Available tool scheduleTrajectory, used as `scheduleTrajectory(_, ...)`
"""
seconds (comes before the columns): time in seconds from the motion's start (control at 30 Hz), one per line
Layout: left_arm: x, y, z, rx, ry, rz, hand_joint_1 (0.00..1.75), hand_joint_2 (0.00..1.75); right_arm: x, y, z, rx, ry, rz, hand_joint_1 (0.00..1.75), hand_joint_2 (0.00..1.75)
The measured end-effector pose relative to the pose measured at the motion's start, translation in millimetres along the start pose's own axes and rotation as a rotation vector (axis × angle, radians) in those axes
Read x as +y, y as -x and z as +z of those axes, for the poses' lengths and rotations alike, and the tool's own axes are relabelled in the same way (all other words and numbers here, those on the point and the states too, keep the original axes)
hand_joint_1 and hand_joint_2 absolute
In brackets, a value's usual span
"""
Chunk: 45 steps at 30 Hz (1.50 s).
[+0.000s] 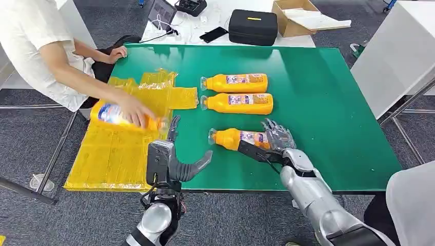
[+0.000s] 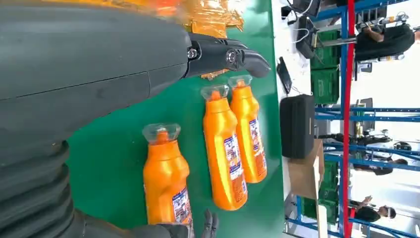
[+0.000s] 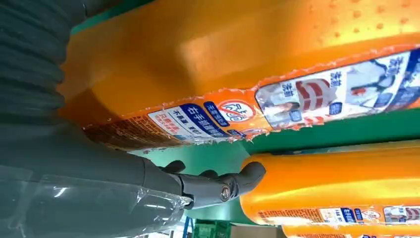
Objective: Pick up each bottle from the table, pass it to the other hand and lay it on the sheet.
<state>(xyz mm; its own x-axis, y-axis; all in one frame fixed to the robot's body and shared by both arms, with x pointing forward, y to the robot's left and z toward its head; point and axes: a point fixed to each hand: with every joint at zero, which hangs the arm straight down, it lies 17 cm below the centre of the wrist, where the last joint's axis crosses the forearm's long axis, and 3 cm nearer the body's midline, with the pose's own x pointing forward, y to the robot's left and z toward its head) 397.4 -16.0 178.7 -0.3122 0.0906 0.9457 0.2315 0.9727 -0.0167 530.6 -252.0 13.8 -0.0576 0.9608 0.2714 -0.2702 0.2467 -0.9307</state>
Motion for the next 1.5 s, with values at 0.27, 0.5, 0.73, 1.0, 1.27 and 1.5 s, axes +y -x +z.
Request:
scheduleTrajectory(0.27,-8,-1,1,0.001,0.039,0.015,0.0,1.75,14,-3,3,-0.044,-0.149,-0.103,1.75,1.75)
scheduleTrajectory(0.5,-17,-3,0,0.003,0.069,0.035,0.0,1.75,22,11,10,-0.035,-0.201,-0.152,1.75,1.75)
scheduleTrajectory(0.73,-26,-5,3,0.002,0.099,0.048,0.0,1.75,24,10,18,-0.084,-0.23,-0.259,1.75,1.75)
scheduleTrajectory(1.0,-26,-8,3,-0.01,0.094,0.073,0.0,1.75,19,0,23,-0.151,-0.21,-0.368,1.75,1.75)
scheduleTrajectory(1.27,-9,2,6,0.078,-0.013,0.321,0.0,1.75,-12,-55,45,-0.352,0.009,-0.603,1.75,1.75)
scheduleTrajectory(1.5,6,13,13,0.121,-0.082,0.396,0.0,1.75,-45,-101,67,-0.477,0.153,-0.683,1.75,1.75)
